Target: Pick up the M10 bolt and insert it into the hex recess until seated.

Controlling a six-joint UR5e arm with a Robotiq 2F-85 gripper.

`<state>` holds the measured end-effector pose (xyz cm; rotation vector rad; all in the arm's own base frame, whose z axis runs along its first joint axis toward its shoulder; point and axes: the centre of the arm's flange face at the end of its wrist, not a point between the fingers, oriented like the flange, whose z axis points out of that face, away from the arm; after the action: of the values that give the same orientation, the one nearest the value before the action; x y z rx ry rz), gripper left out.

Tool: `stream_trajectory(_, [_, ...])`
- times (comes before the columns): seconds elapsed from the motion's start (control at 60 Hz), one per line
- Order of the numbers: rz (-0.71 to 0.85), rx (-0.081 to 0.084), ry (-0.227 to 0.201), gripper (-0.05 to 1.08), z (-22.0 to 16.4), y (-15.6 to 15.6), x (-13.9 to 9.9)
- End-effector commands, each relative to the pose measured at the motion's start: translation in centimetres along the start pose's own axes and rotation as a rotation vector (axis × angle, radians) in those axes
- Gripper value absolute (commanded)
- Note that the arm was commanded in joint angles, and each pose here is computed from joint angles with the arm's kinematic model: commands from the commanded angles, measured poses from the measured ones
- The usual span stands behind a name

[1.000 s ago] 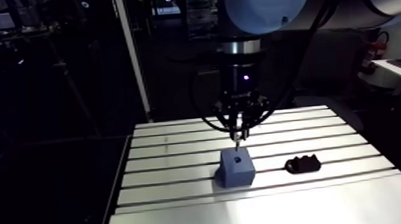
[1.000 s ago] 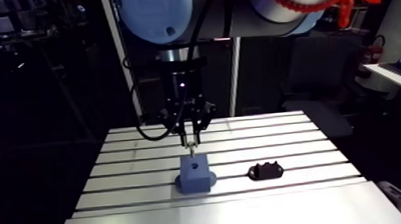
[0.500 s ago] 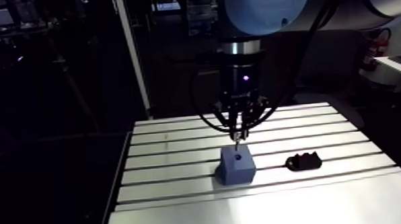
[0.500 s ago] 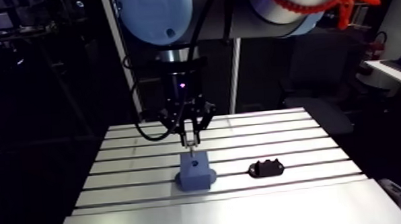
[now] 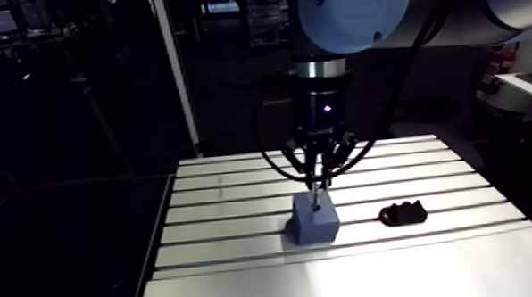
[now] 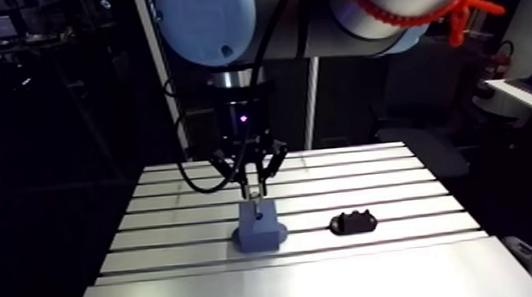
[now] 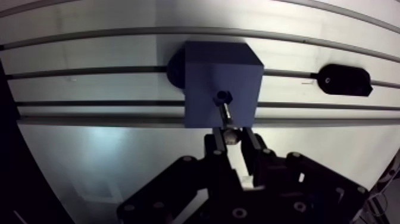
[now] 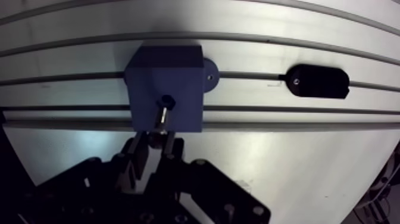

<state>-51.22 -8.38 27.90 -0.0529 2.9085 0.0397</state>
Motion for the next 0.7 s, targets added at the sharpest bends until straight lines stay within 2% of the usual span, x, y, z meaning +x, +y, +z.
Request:
stream_trajectory(0.017, [-0.001,0.001,-0.002,1.08,0.17,-0.03,0.01])
stream_trajectory(0.283, [-0.002,0.003,-0.014,1.08,0.81,-0.03,0.14])
stream_trajectory(0.7, [-0.006,0.000,-0.004,1.08,0.82,0.01,0.41])
